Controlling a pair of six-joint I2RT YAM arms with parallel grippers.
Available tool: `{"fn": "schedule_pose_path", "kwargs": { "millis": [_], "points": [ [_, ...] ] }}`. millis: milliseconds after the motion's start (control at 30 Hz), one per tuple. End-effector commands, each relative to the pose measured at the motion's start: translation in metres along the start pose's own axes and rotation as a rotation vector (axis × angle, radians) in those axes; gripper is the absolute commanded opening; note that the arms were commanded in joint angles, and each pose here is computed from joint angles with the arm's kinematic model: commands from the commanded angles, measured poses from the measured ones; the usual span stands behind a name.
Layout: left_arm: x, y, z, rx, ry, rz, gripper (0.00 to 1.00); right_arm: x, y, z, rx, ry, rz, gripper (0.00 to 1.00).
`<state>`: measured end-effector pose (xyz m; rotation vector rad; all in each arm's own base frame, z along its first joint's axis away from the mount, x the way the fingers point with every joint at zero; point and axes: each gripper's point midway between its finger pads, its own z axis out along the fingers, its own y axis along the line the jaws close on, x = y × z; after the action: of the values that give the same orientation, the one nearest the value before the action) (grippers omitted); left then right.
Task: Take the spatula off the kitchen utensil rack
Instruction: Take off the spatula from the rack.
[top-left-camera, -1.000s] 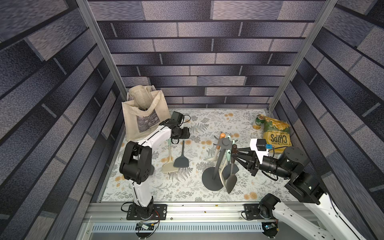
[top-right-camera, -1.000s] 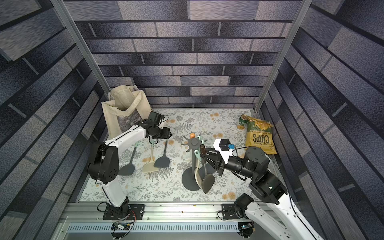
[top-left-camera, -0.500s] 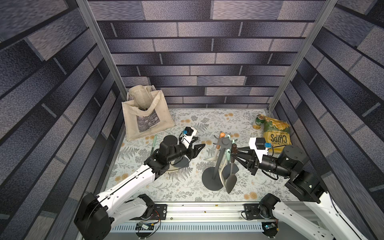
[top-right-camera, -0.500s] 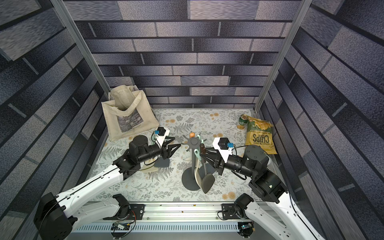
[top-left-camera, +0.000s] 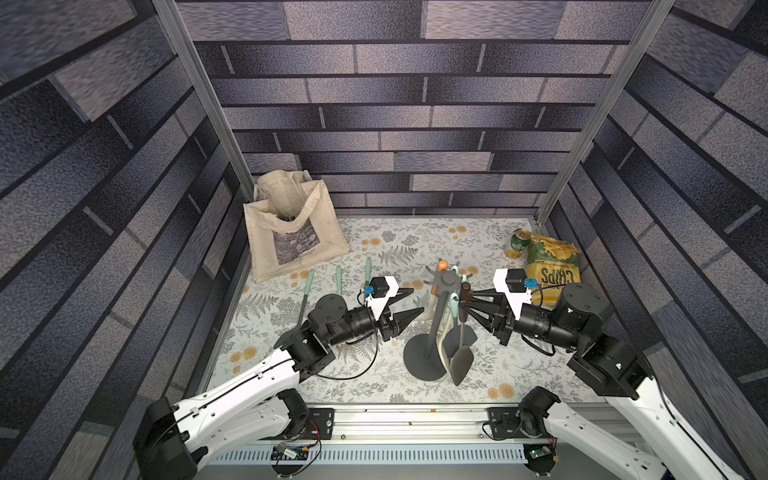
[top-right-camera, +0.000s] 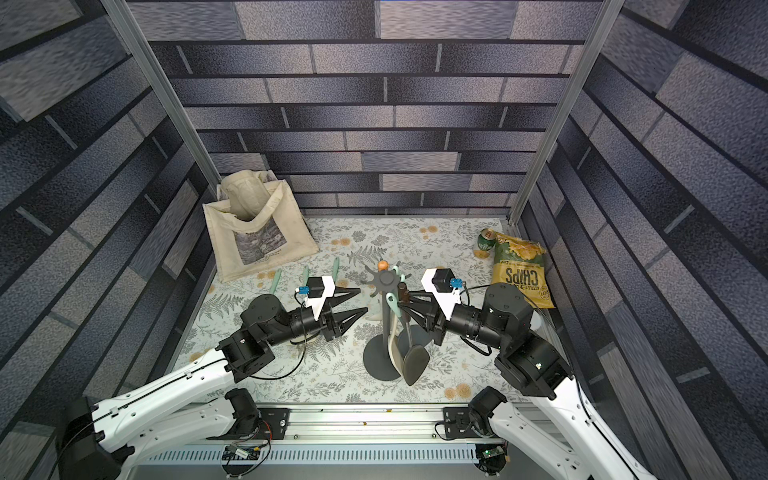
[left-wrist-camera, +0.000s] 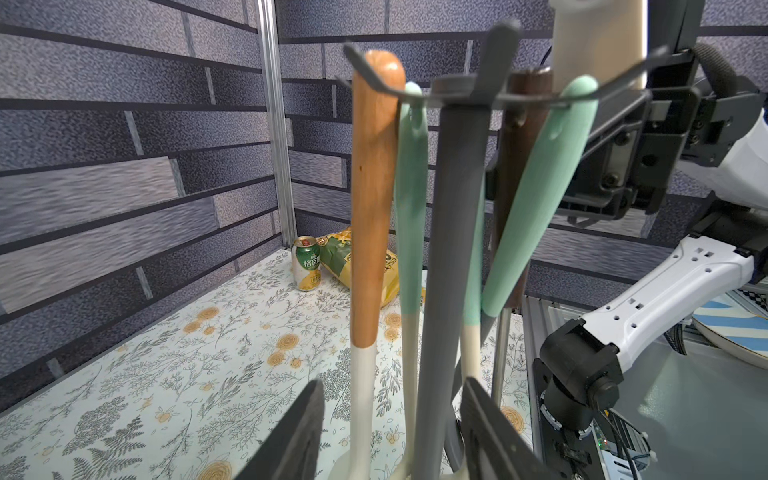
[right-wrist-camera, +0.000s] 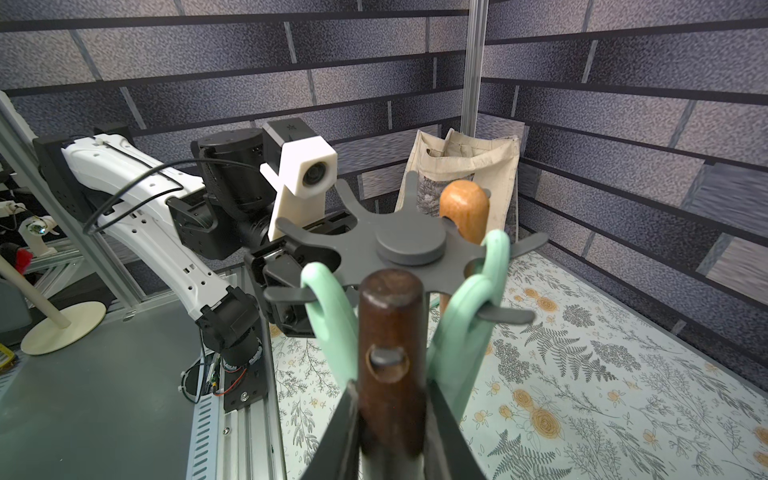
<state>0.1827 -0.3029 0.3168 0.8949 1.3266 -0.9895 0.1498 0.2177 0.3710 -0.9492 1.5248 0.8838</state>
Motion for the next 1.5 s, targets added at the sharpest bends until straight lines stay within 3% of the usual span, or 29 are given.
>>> {"fn": "schedule_pose_path", "kwargs": {
  "millis": [0,200,967,1233,1467],
  "points": [
    [-0.008,-0.006,0.004,0.021,-0.092,-0.009,0.56,0.032,-0.010,0.008,0.039,0.125,0.067,0.21],
    [-0.003,-0.019,0.010,0.021,-0.131,0.025,0.58,0.030,-0.011,0.010,0.033,0.125,0.071,0.21],
    [0.014,-0.014,0.051,-0.066,-0.189,0.072,0.45,0.030,-0.010,0.015,0.014,0.099,0.094,0.20],
    [0.016,-0.022,0.060,-0.084,-0.152,0.135,0.25,0.033,-0.010,0.012,0.030,0.103,0.099,0.18],
    [0.024,-0.028,0.063,-0.128,-0.075,0.261,0.09,0.034,-0.011,0.007,0.048,0.105,0.097,0.13]
  ]
}}
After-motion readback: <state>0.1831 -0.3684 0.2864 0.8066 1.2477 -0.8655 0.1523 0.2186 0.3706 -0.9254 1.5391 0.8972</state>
